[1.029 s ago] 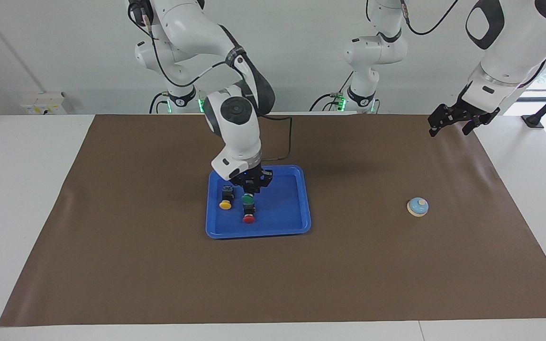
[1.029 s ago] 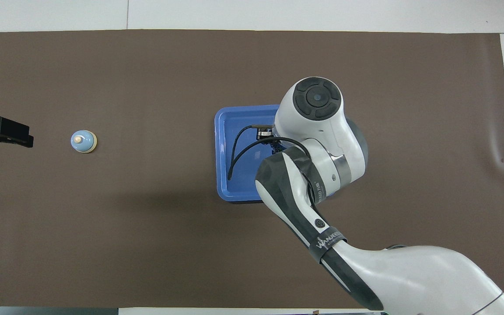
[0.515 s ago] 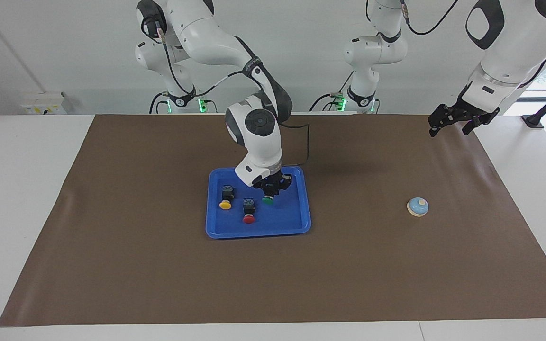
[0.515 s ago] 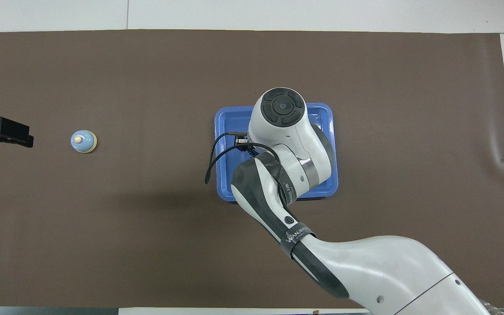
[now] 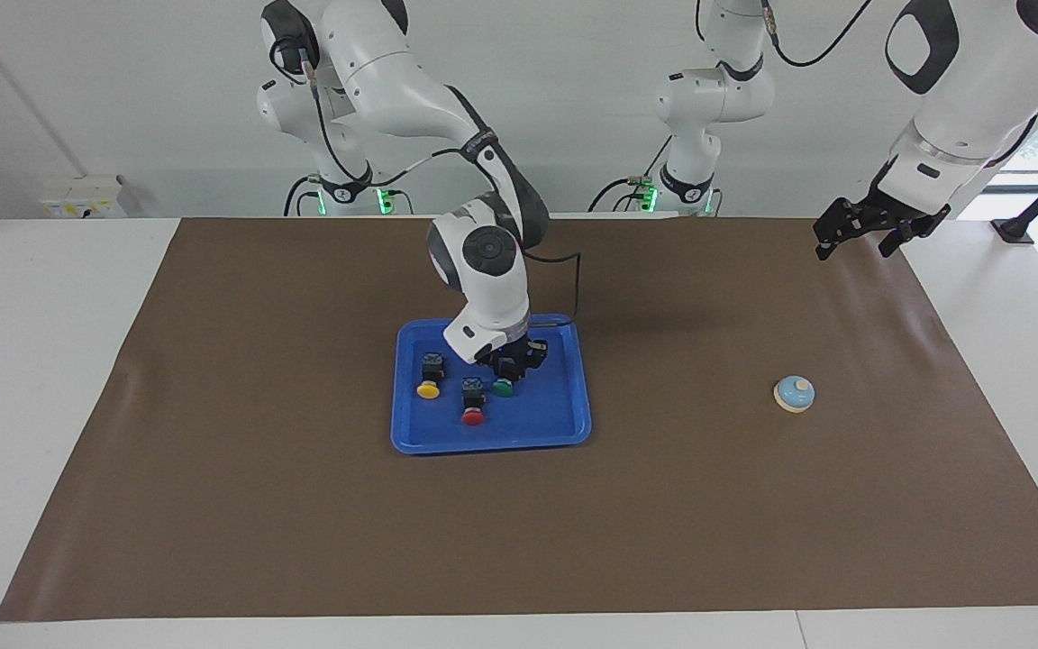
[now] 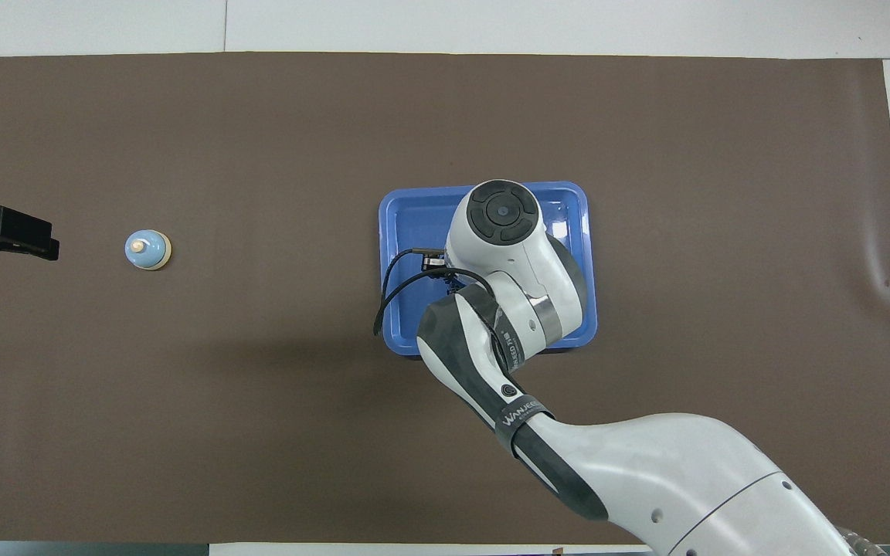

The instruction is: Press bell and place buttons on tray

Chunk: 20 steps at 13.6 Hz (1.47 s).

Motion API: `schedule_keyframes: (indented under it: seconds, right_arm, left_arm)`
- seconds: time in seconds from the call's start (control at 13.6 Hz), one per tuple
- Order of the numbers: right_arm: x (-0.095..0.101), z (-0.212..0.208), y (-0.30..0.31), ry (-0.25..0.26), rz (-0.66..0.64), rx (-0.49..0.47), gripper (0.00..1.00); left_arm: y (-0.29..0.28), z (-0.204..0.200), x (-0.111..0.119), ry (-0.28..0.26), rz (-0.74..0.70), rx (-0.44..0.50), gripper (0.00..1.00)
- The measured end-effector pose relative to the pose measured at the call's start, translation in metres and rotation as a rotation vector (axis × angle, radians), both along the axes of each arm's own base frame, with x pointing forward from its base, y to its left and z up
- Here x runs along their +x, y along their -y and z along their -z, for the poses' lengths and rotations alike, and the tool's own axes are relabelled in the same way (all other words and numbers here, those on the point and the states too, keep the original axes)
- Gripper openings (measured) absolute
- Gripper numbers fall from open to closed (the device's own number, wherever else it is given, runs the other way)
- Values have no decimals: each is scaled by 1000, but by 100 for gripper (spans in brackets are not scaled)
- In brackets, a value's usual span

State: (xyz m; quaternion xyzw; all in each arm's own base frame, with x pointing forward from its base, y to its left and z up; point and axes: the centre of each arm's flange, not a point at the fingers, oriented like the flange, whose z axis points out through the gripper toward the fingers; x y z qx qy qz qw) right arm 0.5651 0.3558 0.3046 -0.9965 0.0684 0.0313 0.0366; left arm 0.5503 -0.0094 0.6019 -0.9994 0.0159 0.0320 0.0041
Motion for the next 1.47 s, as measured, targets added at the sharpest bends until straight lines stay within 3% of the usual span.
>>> schedule_keyframes:
  seconds: [0.29, 0.44, 0.74, 1.1, 1.47]
  right_arm:
    - [5, -17, 3, 0, 5, -1, 99]
    - [19, -48, 13, -6, 22, -5, 100]
    - [42, -128, 66, 32, 56, 16, 100]
    - [32, -223, 161, 51, -39, -14, 100]
    - [4, -289, 265, 23, -119, -40, 100]
  left_arm:
    - [0, 0, 0, 0, 0, 0, 100]
    - [0, 0, 0, 0, 0, 0, 100]
    - [0, 0, 0, 0, 0, 0, 100]
    - [0, 0, 0, 0, 0, 0, 100]
    - [0, 0, 0, 0, 0, 0, 100]
